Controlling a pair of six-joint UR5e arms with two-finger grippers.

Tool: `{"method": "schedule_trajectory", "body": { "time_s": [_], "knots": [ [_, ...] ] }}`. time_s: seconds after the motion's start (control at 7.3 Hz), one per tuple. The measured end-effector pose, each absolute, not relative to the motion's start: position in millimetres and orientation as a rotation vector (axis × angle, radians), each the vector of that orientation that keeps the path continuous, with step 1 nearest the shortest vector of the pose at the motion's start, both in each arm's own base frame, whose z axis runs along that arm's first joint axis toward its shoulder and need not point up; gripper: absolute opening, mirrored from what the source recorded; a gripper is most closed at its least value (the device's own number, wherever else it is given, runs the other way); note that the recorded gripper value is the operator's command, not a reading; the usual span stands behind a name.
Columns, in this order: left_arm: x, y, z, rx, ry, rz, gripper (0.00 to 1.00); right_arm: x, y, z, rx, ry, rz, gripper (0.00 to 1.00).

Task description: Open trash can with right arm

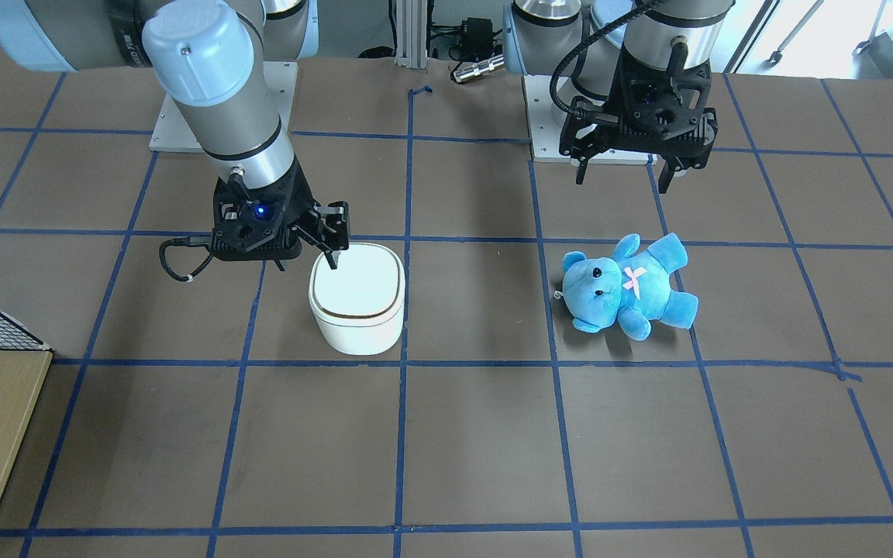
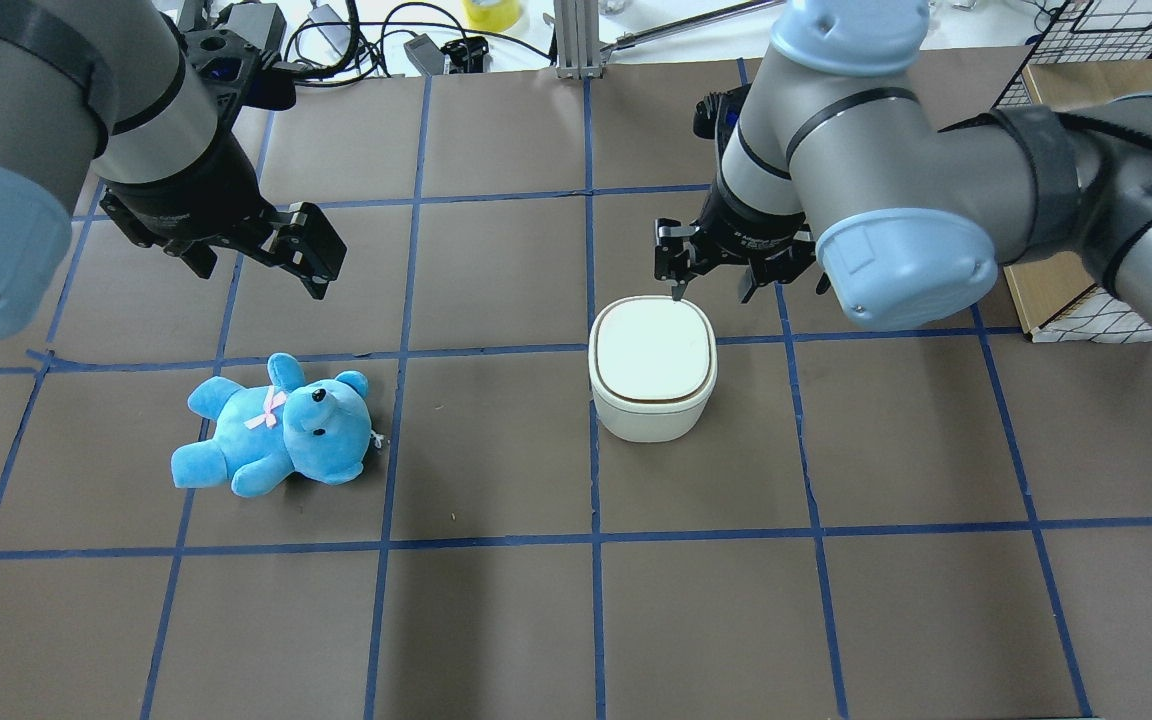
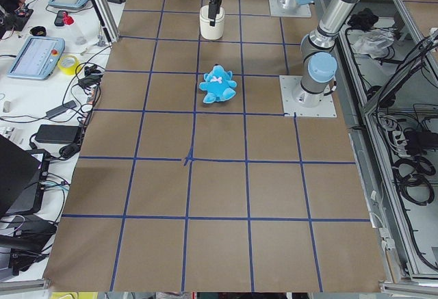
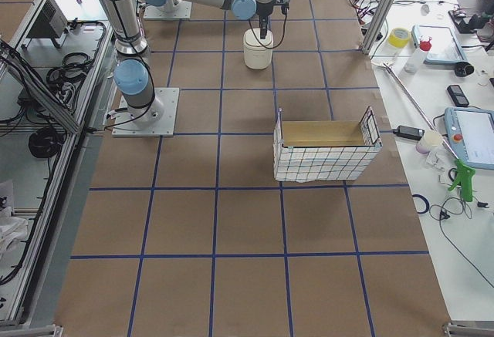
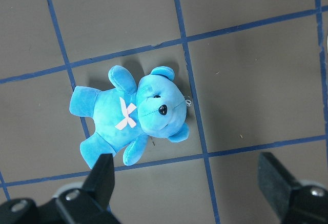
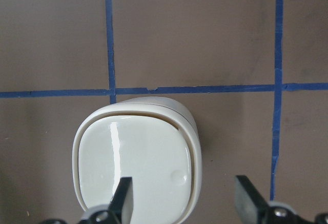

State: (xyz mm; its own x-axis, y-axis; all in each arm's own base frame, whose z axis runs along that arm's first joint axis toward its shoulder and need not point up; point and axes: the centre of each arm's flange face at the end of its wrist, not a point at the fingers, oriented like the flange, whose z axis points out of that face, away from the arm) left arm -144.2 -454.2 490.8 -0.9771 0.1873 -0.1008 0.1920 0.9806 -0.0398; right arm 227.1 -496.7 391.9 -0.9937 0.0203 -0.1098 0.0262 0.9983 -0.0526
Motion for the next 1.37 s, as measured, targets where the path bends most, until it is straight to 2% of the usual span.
{"method": "schedule_trajectory", "body": {
  "time_s": [0.82, 1.37],
  "knots": [
    [-144.2, -454.2, 490.8, 0.291, 3.030, -0.075, 1.00, 164.3, -476.5, 460.6, 0.086, 3.133, -0.057, 1.00],
    [-144.2, -454.2, 490.8, 0.291, 3.030, -0.075, 1.00, 154.6, -465.6, 470.5, 0.105, 3.141, 0.023, 1.00]
  ]
}}
